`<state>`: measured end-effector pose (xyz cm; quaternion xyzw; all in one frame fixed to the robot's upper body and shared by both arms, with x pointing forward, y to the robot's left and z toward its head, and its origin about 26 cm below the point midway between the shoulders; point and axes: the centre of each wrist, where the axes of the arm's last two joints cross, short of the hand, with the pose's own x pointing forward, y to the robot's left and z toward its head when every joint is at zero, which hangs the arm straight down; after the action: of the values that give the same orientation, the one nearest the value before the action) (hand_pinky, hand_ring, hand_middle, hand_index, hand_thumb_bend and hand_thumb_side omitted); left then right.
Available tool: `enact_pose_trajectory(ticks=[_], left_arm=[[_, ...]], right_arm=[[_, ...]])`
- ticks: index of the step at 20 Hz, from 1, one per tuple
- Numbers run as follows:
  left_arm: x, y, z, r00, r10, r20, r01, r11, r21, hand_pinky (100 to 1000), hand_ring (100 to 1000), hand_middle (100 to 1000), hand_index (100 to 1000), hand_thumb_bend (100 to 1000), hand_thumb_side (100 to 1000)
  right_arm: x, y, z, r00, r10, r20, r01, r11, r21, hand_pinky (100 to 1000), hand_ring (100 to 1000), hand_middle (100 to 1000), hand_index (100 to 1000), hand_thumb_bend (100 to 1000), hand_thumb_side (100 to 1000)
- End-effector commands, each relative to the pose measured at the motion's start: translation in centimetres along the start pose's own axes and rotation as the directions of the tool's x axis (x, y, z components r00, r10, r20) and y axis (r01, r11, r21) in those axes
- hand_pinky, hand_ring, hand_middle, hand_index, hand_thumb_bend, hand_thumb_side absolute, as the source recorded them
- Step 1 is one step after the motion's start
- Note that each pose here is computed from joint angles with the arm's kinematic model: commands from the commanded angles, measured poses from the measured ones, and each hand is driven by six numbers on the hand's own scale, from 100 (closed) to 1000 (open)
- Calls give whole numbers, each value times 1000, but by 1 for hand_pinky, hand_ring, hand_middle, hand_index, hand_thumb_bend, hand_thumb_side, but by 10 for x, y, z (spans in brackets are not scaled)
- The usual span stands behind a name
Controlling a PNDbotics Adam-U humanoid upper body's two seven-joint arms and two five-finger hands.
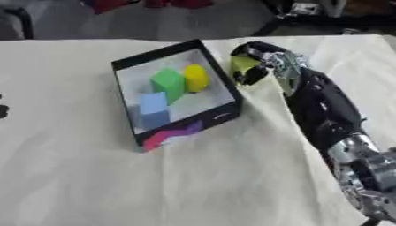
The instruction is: Pick up objects on the table and place them in the box.
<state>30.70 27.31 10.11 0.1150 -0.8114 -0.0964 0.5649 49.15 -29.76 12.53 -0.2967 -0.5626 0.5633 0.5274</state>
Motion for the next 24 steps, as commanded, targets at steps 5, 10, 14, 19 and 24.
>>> enact_pose_trajectory(ticks=[5,10,14,19,24], left_arm=[[7,4,-3,1000,-10,29,10,1000,10,646,582,609,826,753,668],[6,7,-1,1000,-18,21,18,1000,19,646,582,609,826,754,668],[4,9,0,1000,-26,15,26,999,28,646,582,608,826,755,667],[4,10,1,999,-29,14,29,999,33,647,582,607,826,756,666],[6,9,0,999,-24,22,24,999,32,647,582,606,825,757,665]], right_arm=[[18,-43,3,992,95,84,-81,984,-161,577,617,603,715,100,100],[36,-70,7,977,137,166,-96,967,-234,576,614,604,716,100,100],[55,-89,11,956,158,246,-88,958,-274,583,619,606,718,100,100],[86,-96,8,918,140,372,-34,960,-278,599,631,603,717,100,100],[119,-81,-6,874,67,482,28,982,-187,609,640,609,723,100,100]])
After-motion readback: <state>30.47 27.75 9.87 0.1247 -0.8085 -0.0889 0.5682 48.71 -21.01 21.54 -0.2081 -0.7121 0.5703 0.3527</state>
